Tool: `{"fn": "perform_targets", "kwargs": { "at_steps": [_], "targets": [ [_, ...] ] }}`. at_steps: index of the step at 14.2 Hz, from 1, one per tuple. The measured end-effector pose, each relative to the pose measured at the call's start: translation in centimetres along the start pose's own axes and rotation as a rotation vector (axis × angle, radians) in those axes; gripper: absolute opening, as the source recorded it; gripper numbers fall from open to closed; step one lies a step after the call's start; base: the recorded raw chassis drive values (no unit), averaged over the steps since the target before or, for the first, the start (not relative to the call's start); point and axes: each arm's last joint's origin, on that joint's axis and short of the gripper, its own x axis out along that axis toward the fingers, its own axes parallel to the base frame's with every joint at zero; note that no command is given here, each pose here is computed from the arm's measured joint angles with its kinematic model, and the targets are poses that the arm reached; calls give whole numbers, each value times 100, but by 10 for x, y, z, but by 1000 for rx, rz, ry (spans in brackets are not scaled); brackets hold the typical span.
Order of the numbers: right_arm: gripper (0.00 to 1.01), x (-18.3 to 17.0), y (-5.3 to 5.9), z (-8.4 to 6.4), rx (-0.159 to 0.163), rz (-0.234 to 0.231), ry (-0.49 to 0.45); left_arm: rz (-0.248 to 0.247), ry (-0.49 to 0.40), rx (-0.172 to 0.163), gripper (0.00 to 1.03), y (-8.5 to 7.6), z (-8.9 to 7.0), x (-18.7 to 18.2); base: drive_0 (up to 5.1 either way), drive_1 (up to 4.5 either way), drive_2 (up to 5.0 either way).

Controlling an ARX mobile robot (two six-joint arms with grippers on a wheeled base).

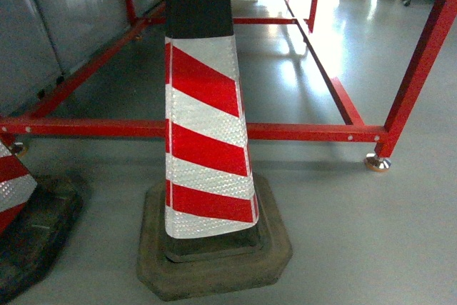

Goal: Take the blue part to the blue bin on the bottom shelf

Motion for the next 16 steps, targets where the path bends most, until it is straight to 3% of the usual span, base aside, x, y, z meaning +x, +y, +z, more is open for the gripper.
{"fn": "perform_targets", "kwargs": {
  "at_steps": [16],
  "targets": [
    [98,0,0,0,1,-1,-1,0,0,0,98,0,0,0,0,0,0]
  ]
}}
